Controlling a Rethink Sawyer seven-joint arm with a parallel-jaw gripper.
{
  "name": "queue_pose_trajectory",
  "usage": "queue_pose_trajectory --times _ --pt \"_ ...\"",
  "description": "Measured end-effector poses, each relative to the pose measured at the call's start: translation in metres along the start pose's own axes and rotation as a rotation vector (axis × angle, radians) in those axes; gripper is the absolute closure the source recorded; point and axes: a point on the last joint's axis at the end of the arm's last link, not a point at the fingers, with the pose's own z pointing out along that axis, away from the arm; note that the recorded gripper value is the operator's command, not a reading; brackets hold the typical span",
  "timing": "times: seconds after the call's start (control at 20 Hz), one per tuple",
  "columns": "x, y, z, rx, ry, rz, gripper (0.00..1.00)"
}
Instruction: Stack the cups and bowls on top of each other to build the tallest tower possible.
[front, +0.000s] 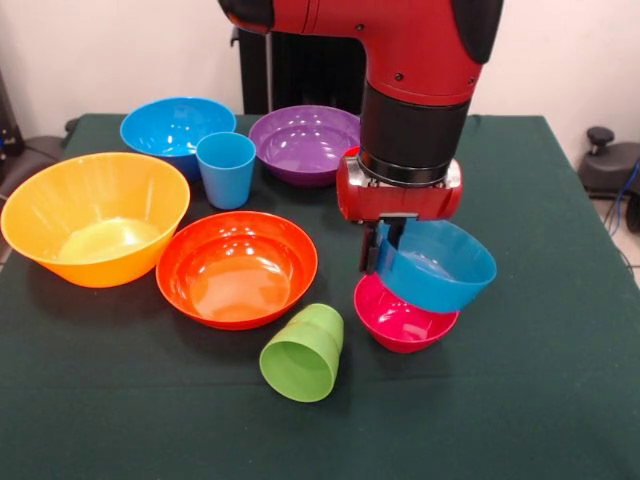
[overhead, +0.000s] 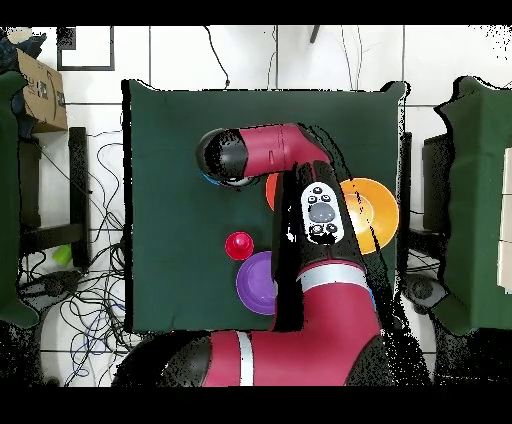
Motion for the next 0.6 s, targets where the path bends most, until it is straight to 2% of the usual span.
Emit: queue_pose_trajectory --times 0.05,0.6 --pt "0.0005 -0.0008 0.0001 0.002 0.001 0.000 0.00" --pt "0.0014 -0.0023 0.0003 0.008 0.003 0.001 0.00"
